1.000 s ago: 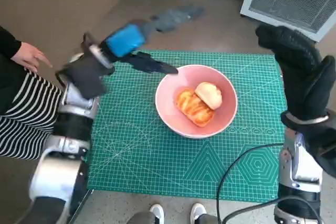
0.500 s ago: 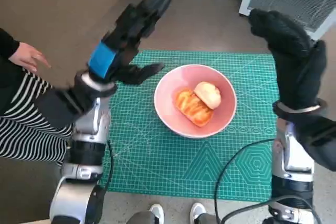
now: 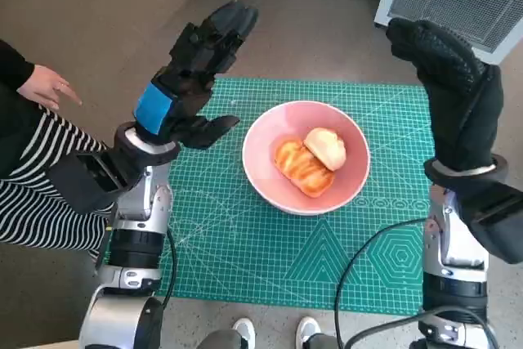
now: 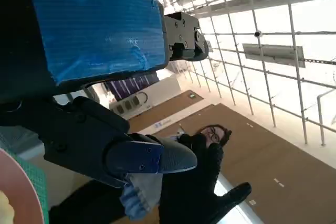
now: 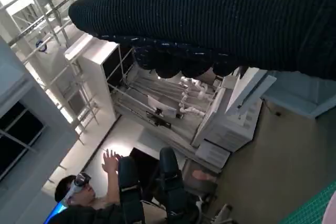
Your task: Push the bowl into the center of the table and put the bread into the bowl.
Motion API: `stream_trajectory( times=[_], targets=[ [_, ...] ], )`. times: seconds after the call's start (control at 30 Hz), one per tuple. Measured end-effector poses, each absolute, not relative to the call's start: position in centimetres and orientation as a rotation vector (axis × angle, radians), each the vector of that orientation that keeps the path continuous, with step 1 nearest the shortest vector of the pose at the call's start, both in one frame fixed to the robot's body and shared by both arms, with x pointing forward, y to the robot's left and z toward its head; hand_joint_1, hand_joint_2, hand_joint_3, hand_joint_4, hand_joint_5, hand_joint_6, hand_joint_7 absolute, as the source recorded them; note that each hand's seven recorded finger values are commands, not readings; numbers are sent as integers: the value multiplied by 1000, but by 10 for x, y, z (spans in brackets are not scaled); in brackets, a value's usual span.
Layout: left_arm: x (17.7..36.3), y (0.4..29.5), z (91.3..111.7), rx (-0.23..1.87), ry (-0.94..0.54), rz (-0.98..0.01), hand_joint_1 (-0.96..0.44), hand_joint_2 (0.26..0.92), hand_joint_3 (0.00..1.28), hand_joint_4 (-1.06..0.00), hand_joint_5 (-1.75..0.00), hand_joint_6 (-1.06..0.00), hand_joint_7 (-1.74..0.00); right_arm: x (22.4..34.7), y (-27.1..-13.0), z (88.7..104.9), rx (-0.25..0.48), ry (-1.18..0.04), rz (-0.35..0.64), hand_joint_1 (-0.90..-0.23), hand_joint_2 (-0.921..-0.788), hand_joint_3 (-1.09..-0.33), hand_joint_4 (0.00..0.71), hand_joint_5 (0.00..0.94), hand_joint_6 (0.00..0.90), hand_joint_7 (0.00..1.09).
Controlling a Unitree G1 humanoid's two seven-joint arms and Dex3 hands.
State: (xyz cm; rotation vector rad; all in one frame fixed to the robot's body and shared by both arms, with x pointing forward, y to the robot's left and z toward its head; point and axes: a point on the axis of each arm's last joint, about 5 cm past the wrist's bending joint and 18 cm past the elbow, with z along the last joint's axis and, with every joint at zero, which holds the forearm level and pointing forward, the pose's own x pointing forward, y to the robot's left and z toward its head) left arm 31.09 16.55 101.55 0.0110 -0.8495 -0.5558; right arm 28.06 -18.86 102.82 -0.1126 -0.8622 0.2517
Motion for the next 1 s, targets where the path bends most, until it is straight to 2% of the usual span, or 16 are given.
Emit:
stream_trajectory(
  times=[1.0],
  targets=[
    [308,150,1022,3,-868,-563,-683,916,378,-64,-21,1,-486,280,-192,1031,-131,-855,247,-727,-921,-669,160,4,53,468]
  ],
)
